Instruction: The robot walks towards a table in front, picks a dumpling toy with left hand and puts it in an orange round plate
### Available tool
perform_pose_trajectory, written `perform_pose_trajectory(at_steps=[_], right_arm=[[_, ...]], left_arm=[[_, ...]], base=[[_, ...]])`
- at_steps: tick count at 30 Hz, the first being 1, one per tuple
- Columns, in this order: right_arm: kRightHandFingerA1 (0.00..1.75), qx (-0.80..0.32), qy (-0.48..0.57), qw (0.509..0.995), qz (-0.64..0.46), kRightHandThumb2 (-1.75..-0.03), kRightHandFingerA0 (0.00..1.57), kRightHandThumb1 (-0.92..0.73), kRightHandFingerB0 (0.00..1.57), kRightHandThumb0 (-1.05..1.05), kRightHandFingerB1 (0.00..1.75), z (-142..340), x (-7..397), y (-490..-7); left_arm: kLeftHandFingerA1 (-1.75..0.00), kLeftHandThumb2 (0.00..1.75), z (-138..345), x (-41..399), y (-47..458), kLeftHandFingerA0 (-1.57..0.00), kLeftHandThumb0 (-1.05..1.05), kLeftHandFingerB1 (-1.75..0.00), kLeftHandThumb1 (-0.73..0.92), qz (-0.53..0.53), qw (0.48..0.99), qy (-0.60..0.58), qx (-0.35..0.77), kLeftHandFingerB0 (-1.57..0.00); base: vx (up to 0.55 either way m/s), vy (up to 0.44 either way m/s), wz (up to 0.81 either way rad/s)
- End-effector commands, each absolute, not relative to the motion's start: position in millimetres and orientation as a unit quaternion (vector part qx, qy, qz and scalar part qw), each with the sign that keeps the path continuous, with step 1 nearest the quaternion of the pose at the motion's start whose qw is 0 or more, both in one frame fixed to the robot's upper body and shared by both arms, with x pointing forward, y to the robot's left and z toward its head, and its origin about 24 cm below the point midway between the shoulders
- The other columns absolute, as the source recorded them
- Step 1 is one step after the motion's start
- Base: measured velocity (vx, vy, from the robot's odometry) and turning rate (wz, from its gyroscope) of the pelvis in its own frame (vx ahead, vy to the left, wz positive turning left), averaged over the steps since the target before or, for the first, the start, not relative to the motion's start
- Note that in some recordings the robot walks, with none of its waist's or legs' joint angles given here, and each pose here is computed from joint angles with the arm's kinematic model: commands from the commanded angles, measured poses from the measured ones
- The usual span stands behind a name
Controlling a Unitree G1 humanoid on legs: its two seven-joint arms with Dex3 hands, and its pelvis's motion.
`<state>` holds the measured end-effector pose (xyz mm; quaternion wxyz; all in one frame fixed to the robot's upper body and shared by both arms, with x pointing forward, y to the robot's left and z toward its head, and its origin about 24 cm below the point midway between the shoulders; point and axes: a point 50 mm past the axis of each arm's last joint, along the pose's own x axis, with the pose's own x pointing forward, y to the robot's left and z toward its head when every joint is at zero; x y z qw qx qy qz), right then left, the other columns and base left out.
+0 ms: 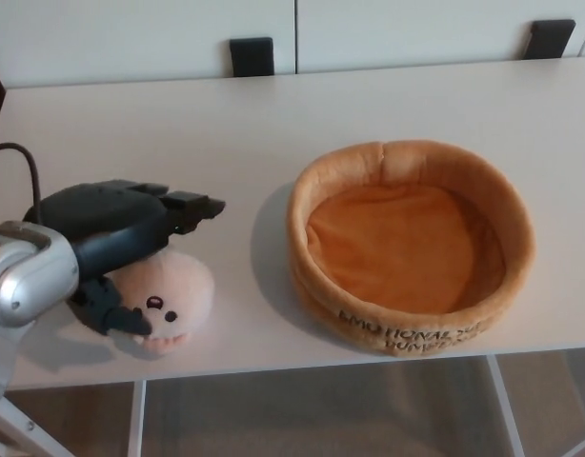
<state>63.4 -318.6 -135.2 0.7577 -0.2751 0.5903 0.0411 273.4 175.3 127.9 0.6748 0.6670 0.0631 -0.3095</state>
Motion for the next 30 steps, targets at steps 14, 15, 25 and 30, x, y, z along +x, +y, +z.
perform_pose_trajectory(at_steps=[14,15,25,30], right_arm=[[0.45,-0.262,0.579,0.772,0.021,-0.59,0.53,-0.63,0.27,-0.34,0.30,-130.6,73.8,-323.5],[0.42,-0.261,0.580,0.772,0.019,-0.58,0.53,-0.64,0.27,-0.35,0.30,-131.2,72.4,-323.1],[0.68,-0.280,0.579,0.765,0.033,-0.94,0.51,-0.47,0.12,-0.27,0.47,-131.8,70.7,-322.1],[0.50,-0.273,0.575,0.771,0.030,-0.62,0.57,-0.68,0.29,-0.37,0.31,-131.2,70.6,-322.3]], left_arm=[[0.00,0.68,114.6,286.0,179.0,0.00,-0.60,0.00,0.38,-0.285,0.624,0.163,0.709,0.00],[0.00,0.69,109.9,285.6,177.3,0.00,-0.62,0.00,0.38,-0.285,0.624,0.152,0.712,0.00],[0.00,0.68,89.3,283.2,166.7,0.00,-0.61,-0.03,0.36,-0.288,0.614,0.137,0.722,0.00],[0.00,0.67,79.3,284.4,161.5,0.00,-0.55,-0.07,0.37,-0.288,0.607,0.129,0.729,0.00]], base=[[0.00,0.000,0.00],[0.00,0.000,0.00],[0.00,0.000,0.00],[0.00,0.000,0.00]])
